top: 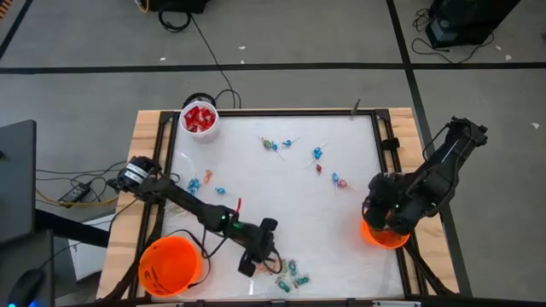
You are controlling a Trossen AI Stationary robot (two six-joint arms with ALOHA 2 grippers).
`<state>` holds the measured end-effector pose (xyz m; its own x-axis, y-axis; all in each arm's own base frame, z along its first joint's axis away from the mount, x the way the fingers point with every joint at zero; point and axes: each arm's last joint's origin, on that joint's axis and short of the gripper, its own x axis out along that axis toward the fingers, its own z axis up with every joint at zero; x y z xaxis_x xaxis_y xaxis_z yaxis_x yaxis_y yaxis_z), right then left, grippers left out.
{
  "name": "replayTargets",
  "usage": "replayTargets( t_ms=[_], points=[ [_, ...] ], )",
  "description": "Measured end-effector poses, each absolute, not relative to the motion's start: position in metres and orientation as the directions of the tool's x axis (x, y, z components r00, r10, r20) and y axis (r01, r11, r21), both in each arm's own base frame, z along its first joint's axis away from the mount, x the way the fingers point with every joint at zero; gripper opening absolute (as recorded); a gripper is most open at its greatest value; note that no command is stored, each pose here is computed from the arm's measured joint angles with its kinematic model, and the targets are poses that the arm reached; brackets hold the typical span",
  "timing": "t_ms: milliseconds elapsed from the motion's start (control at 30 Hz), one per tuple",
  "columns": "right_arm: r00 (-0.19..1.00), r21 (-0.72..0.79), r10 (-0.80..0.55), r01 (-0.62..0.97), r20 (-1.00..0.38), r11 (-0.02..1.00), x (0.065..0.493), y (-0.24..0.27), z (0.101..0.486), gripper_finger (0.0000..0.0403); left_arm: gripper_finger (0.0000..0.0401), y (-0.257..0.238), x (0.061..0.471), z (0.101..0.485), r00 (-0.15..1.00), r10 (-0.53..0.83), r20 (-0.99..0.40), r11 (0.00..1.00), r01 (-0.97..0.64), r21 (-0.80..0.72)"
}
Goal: Sort candy by brand, put in halloween buckets
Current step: Put the bottom middle orange candy into the right orange bucket
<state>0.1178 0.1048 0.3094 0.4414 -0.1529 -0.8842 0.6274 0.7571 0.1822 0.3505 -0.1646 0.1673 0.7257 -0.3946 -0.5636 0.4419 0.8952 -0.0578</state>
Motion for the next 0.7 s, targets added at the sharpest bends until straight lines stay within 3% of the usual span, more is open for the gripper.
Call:
replayTargets(
  t_ms=[333, 700],
  points=[
    [0.502, 0.193, -0.165, 0.585, -0.849, 0.787, 0.130, 0.115, 0.306, 0.0123, 0.0210, -0.185, 0.338, 0.147, 0.654, -0.401, -0.641, 0.873, 0.484, -0.051],
    [0.483, 0.174, -0.159, 0.573, -0.861, 0.801, 0.149, 0.136, 0.291, 0.0123, 0.0208, -0.183, 0.323, 0.131, 0.514, -0.337, -0.789, 0.886, 0.455, -0.082]
  ],
)
